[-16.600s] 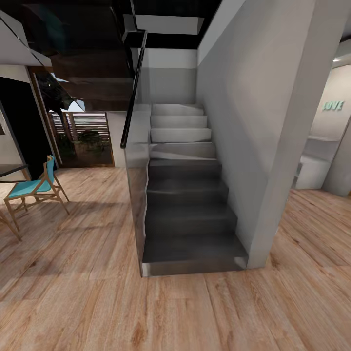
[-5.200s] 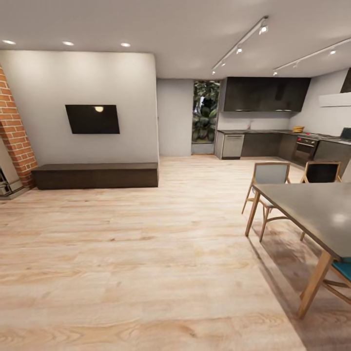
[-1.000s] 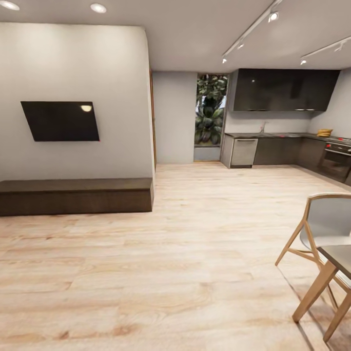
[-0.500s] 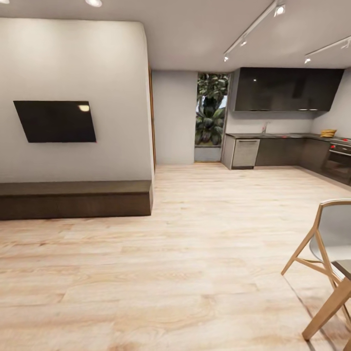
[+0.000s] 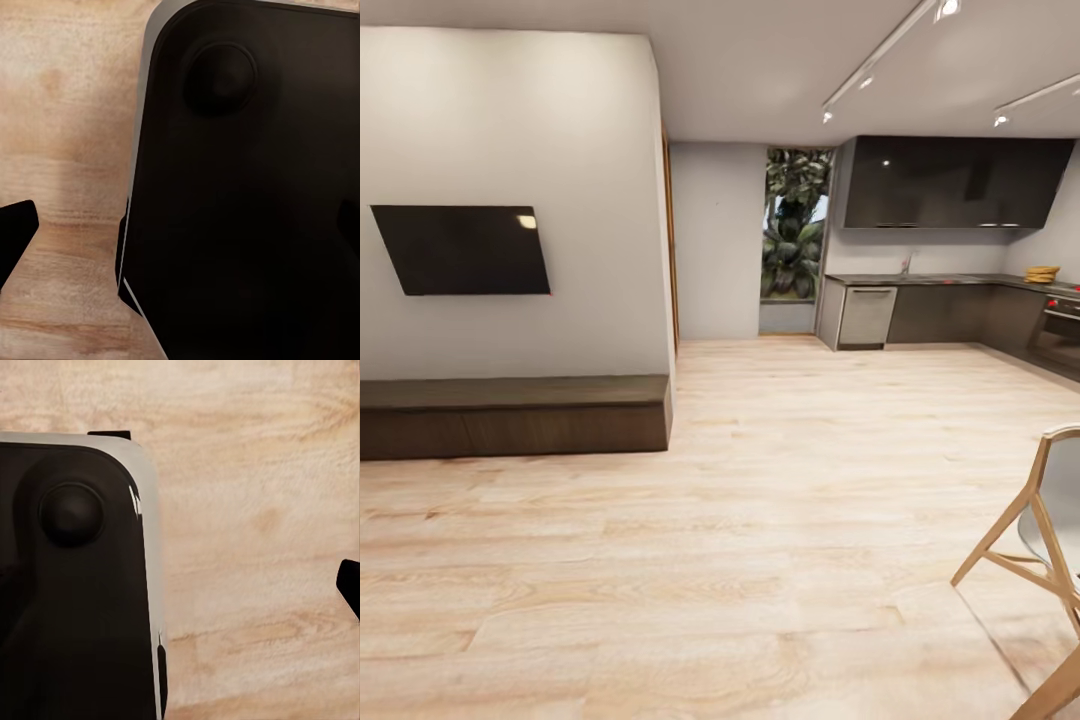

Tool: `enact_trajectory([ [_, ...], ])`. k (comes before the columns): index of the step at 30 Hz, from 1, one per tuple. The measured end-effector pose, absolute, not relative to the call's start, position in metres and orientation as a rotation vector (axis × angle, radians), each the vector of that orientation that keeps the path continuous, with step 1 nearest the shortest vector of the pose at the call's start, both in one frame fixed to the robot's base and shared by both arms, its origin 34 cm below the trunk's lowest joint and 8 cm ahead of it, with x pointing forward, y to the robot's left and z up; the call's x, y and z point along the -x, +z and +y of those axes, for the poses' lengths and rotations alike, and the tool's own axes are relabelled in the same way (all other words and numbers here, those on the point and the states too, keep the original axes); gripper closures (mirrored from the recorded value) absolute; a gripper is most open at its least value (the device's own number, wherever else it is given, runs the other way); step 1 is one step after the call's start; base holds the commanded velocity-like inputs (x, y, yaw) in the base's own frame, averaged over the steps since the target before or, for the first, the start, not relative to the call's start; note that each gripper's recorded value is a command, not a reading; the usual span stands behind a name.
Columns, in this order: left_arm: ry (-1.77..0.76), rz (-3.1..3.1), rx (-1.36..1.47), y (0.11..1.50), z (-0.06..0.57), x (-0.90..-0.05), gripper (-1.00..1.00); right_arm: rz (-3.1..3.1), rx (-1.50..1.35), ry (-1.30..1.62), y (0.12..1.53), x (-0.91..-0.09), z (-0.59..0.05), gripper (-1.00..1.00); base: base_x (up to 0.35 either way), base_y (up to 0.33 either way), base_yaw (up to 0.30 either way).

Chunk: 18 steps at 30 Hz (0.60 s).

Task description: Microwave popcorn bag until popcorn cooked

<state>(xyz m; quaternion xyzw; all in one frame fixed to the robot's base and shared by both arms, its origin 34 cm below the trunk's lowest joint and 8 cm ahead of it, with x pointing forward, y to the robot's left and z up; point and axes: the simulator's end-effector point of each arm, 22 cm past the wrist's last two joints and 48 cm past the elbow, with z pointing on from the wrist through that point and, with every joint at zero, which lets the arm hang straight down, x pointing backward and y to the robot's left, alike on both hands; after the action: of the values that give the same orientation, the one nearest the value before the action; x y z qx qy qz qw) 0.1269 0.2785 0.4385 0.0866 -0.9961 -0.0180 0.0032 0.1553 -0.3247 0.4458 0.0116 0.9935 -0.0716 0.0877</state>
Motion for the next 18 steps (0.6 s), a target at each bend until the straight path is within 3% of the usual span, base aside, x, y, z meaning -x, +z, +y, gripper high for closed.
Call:
enact_trajectory([
  [18, -0.056, -3.123, -0.272, 0.4385, 0.2785, -0.1269, -1.0, 2.957, -0.034, -0.213, 0.4458, -0.156, -0.3247, -1.0, 0.259, 0.0, 0.0],
])
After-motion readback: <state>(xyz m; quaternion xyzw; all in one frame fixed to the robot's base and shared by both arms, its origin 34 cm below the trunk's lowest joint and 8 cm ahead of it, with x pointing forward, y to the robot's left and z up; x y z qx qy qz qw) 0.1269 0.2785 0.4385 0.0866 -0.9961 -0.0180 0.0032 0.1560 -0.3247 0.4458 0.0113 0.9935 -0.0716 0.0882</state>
